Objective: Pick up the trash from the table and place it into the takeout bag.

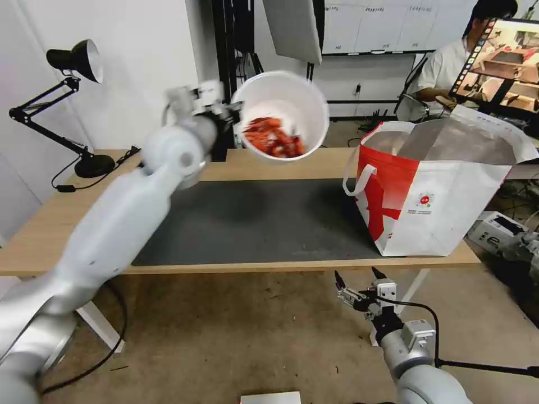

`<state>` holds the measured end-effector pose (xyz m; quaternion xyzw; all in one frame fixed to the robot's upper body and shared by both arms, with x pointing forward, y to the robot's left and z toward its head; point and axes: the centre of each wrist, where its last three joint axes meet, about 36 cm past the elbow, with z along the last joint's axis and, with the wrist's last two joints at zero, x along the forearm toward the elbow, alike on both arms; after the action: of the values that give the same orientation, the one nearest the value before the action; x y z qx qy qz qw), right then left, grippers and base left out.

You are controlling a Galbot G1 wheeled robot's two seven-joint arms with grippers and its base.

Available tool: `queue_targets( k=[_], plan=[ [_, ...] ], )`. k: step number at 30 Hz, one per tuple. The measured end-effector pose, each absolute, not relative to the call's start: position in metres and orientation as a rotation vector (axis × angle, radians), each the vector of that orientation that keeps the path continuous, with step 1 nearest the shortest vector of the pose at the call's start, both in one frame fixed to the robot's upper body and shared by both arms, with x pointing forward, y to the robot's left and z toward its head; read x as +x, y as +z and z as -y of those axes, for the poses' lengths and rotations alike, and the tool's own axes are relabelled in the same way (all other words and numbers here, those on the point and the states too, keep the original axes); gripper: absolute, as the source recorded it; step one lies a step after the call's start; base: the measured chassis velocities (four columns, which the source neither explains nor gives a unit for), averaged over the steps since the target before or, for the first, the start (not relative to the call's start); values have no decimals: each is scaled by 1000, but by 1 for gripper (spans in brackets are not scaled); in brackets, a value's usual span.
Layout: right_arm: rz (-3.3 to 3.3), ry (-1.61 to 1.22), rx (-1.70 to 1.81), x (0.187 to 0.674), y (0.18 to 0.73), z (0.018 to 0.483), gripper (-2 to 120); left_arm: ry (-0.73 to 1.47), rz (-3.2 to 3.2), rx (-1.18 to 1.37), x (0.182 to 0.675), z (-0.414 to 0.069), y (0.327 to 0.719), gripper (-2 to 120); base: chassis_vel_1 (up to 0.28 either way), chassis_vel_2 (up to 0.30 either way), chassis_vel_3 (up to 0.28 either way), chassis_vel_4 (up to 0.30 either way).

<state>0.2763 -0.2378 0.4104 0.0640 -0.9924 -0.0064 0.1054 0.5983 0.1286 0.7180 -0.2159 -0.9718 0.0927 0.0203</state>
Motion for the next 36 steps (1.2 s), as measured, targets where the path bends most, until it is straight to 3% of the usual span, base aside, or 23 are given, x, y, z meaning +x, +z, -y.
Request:
queue_targets(
  k=[8,13,16,21,36],
  plan=[
    [2924,-19,188,276,410,238,100,279,2992,-778,608,-55,752,0,0,0,0,0],
    [2924,-19,188,276,410,238,100,266,2963,-799,614,-22,751,0,0,0,0,0],
    [2924,-19,188,276,410,238,100,242,2943,-817,619,29,748,0,0,0,0,0],
    [2924,-19,188,276,410,238,100,198,2960,-855,620,72,744,0,0,0,0,0],
    [2924,-19,188,276,410,238,100,-109,3035,-884,609,96,676,0,0,0,0,0]
  ],
)
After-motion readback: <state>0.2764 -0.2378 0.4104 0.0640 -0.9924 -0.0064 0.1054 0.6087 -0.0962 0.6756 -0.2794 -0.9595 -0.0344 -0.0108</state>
